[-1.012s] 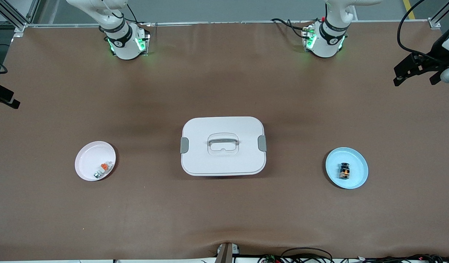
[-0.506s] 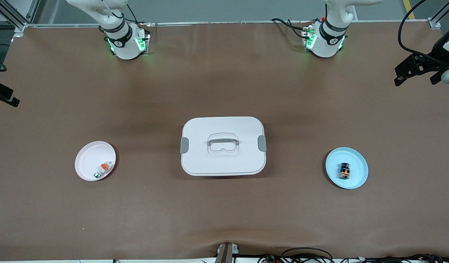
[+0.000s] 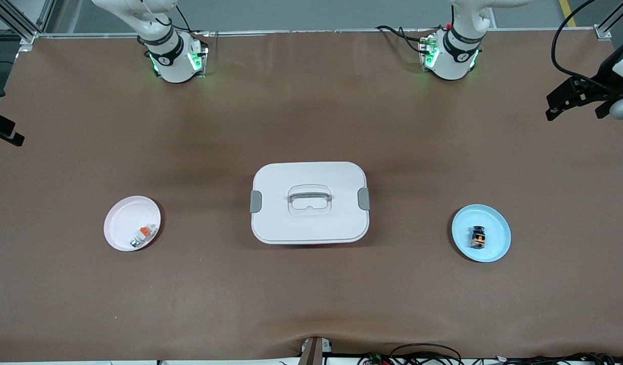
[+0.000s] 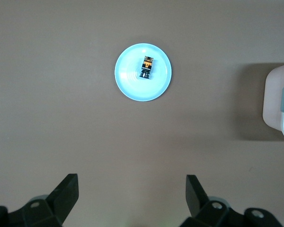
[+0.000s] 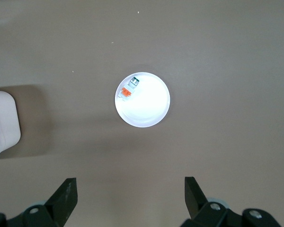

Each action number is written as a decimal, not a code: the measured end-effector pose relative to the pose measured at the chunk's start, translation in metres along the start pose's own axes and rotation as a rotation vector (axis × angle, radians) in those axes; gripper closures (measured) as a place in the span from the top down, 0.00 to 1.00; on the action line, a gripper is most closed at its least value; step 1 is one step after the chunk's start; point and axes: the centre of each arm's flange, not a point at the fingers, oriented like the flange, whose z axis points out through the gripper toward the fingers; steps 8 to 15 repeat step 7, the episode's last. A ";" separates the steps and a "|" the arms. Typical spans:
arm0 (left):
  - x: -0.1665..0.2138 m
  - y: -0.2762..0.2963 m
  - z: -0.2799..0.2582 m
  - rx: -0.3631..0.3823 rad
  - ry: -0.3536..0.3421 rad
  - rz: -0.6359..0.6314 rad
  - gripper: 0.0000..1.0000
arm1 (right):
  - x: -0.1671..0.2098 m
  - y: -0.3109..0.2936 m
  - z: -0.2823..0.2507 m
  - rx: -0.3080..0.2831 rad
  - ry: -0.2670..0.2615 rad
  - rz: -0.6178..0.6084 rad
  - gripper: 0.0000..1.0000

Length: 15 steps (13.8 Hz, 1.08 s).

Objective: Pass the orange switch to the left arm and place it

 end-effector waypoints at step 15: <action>-0.004 0.003 -0.015 -0.001 0.004 0.006 1.00 | -0.003 0.001 0.002 -0.003 -0.033 0.003 1.00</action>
